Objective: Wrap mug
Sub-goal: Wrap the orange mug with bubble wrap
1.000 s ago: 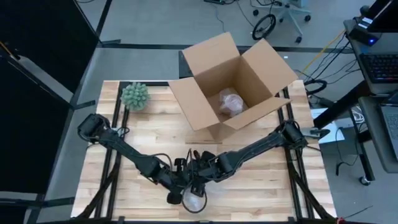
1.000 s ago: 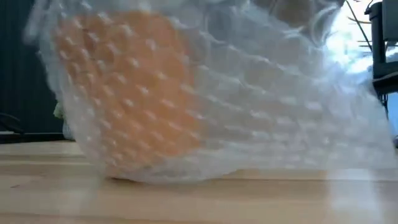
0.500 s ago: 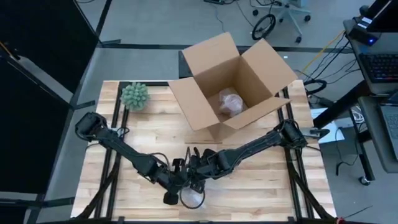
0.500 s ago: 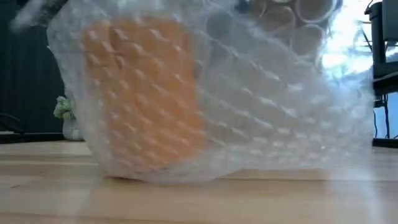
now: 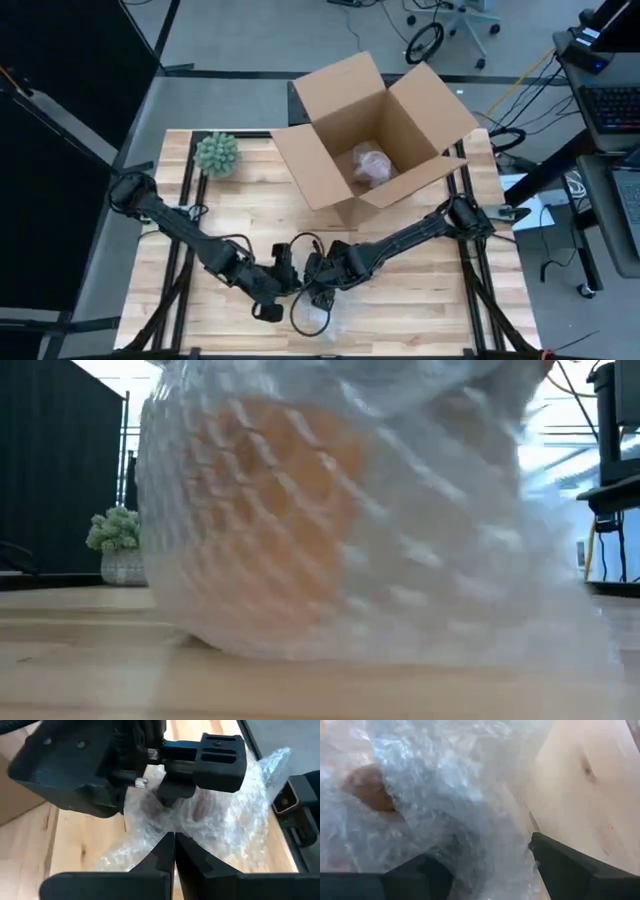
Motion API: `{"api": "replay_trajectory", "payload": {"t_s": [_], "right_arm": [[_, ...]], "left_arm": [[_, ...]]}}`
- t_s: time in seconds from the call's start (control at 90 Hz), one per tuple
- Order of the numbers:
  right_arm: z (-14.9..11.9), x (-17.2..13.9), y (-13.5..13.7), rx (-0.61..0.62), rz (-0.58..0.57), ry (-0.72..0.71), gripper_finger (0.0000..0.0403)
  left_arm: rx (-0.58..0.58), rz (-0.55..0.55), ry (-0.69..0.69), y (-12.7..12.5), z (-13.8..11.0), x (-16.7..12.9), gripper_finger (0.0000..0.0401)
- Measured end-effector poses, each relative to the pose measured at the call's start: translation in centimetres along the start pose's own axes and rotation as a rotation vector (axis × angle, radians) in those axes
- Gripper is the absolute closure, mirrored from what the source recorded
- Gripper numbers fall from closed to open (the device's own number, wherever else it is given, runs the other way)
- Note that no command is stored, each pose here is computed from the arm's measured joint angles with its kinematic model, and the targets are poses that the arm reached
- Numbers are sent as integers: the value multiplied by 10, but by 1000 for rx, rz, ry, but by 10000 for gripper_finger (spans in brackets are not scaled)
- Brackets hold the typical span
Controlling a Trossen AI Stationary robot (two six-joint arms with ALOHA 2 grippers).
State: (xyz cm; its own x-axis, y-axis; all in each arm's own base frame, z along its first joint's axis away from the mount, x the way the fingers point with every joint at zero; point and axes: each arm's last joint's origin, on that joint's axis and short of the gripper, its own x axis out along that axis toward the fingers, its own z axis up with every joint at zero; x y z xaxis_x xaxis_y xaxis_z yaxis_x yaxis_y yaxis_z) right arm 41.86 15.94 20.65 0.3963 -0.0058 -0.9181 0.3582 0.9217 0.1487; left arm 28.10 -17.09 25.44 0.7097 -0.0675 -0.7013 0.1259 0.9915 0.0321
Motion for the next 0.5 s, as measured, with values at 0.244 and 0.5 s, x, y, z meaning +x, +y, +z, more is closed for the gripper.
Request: {"api": "replay_trajectory", "payload": {"t_s": [0.244,0.5], "right_arm": [[12,-23,4,-35,0,-13,172],[23,-37,8,-44,37,-53,172]], "left_arm": [[7,70,39,-6,-10,-13,401],[12,64,-1,-14,-9,-12,401]]}}
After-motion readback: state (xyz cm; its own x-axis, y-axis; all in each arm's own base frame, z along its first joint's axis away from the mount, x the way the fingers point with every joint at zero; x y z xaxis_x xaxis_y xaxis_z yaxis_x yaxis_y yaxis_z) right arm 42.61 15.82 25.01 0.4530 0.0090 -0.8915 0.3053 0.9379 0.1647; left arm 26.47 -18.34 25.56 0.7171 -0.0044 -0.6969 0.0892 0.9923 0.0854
